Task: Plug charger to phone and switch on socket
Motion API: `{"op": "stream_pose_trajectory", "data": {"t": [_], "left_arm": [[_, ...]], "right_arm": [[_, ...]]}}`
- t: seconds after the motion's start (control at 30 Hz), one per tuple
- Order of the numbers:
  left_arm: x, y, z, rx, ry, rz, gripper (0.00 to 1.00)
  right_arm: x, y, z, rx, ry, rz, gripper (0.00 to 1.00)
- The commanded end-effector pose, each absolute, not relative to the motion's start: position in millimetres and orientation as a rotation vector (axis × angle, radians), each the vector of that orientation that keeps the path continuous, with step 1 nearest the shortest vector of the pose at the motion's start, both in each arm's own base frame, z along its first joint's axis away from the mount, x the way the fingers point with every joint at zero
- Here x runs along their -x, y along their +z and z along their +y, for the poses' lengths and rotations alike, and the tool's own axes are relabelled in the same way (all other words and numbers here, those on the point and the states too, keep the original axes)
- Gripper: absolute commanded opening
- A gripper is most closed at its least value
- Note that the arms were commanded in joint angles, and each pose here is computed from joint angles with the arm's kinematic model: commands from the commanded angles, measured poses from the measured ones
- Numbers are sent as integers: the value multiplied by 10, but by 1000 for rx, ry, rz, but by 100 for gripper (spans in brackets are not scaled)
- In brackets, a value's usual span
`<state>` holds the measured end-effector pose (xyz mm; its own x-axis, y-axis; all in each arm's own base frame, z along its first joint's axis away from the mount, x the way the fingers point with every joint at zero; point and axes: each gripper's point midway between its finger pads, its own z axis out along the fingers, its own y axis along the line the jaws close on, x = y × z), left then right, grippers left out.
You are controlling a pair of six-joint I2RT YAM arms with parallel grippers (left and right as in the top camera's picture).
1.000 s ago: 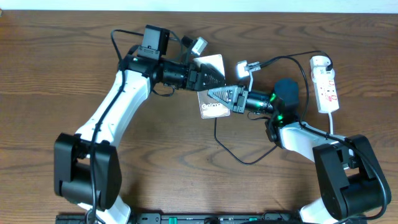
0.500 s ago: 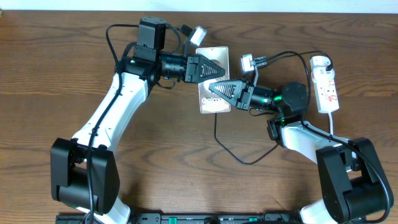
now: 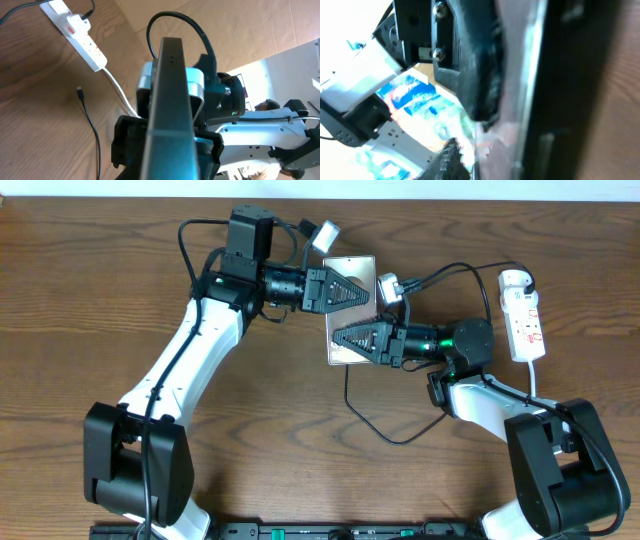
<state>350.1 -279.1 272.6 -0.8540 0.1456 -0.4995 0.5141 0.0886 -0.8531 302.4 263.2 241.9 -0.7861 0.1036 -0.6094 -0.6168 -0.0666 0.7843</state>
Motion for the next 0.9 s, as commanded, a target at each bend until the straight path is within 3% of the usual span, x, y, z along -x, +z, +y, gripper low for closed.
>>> {"op": "stream_pose_trajectory", "data": {"t": [0.0, 0.13, 0.47, 0.87], "left_arm": [[-3423, 2961, -2784, -707, -1854, 2027, 8], [-3411, 2961, -2800, -712, -1856, 2027, 8], [-3373, 2964, -2849, -732, -1862, 2023, 23], [-3411, 3033, -2861, -778, -1831, 1958, 23]], "right_arm": [[-2928, 2362, 2676, 586, 1940, 1746, 1], [-2956, 2388, 2732, 547, 1937, 1734, 1], [-3128, 2551, 2700, 391, 1934, 1671, 1], [-3251, 2657, 2656, 252, 1959, 1637, 1]]}}
